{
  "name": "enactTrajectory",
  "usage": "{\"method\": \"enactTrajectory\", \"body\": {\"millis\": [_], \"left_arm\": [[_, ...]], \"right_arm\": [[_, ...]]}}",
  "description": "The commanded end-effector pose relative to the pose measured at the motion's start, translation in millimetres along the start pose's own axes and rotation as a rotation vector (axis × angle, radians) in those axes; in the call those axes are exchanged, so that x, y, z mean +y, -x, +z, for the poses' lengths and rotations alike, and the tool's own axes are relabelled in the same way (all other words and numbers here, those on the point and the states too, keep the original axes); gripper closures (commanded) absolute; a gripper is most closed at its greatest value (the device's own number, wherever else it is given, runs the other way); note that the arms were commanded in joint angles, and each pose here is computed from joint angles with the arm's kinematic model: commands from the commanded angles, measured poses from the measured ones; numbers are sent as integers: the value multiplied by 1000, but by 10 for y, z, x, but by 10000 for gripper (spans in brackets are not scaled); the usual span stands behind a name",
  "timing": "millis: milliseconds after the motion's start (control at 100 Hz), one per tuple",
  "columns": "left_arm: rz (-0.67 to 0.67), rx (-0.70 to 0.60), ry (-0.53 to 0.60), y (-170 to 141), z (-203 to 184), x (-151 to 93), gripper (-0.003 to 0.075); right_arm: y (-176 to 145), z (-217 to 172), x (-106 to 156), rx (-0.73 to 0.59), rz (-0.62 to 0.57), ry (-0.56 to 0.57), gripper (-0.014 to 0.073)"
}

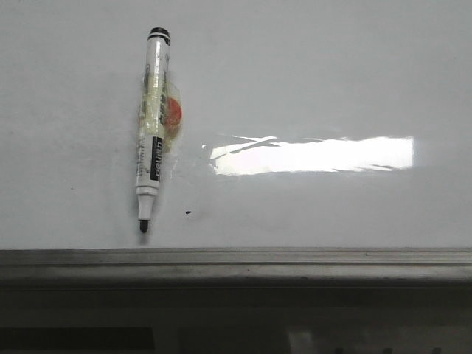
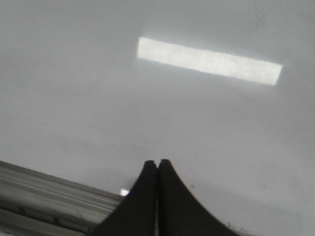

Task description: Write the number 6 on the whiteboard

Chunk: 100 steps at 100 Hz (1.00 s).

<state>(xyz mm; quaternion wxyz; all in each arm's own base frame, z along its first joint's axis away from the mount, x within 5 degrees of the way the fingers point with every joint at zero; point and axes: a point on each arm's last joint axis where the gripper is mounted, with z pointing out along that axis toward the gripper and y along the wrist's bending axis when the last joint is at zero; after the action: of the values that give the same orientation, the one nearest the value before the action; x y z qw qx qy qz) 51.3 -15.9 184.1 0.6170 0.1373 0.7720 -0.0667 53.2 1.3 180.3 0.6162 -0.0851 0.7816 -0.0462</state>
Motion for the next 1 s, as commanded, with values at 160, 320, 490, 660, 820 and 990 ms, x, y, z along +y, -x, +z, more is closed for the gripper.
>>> {"method": "enactTrajectory", "body": {"millis": [160,320,490,660,820,990], "left_arm": [[-15,-67,0,-11,2,-2,741],[-3,-81,5,1,1,2,741],[29,-103,18,22,-1,12,741],[17,-104,14,22,-1,10,741],[17,-104,14,22,-1,10,741],[-276,-227,-34,134,-19,-5,741]], "right_arm": [[-19,7,1,-22,-15,-8,660],[31,4,-12,-76,-41,-23,660],[202,-25,-17,-269,179,-4,660],[290,-57,-69,-384,539,17,660],[299,-64,-95,-406,710,26,660],[320,-75,-111,-421,774,29,660]]}}
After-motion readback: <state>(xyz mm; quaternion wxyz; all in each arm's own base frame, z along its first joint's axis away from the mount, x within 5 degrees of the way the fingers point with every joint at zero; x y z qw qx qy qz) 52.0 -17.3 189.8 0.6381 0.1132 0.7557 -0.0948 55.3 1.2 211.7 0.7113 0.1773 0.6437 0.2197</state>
